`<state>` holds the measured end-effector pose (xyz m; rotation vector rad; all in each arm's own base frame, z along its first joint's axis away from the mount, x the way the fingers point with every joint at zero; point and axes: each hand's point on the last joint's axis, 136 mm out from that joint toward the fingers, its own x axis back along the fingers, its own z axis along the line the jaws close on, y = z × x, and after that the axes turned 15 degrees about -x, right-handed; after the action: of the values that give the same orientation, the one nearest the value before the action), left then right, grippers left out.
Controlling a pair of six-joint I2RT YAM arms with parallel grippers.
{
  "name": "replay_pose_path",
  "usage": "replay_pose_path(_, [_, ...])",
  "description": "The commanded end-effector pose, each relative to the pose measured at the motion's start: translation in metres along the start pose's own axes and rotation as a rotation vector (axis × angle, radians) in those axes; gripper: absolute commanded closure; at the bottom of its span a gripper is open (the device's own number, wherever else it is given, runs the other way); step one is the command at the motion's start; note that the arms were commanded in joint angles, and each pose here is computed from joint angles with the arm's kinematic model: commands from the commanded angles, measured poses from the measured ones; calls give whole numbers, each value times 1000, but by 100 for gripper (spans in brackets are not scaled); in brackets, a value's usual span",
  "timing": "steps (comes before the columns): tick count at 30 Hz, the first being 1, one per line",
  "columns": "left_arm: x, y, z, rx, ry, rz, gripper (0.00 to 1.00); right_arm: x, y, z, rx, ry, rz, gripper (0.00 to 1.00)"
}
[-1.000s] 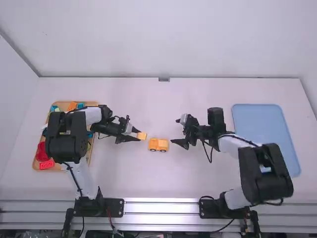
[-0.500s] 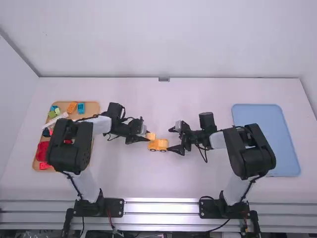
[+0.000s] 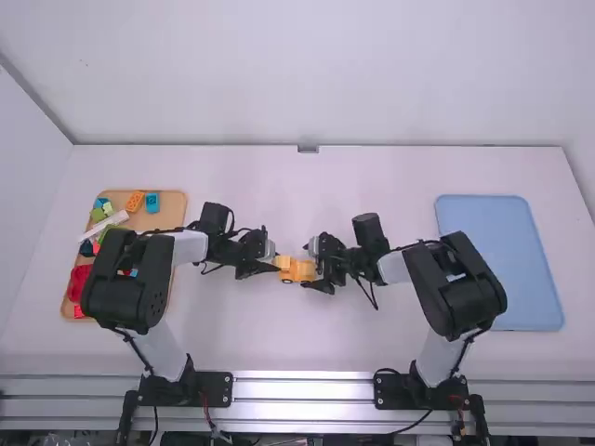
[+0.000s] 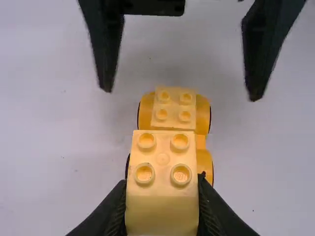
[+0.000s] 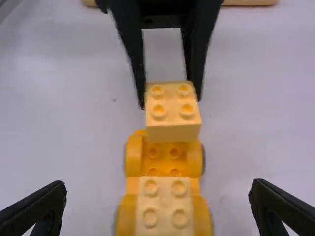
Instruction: Assemble lego blocks to make yellow taxi
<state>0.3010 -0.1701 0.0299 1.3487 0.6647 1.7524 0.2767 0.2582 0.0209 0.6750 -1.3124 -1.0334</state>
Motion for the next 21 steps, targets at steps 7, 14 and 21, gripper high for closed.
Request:
replay_pose_path(7, [2, 6, 0, 26, 4, -32, 95, -10, -15, -6, -55, 76, -102, 1])
replay_pose_path(14, [-10, 9, -1, 46, -10, -32, 97, -26, -30, -11, -79, 82, -63, 1])
replay_pose_path(21, [-17, 5, -4, 45, -26, 3, 98, -22, -36, -18, -96, 74, -75, 7])
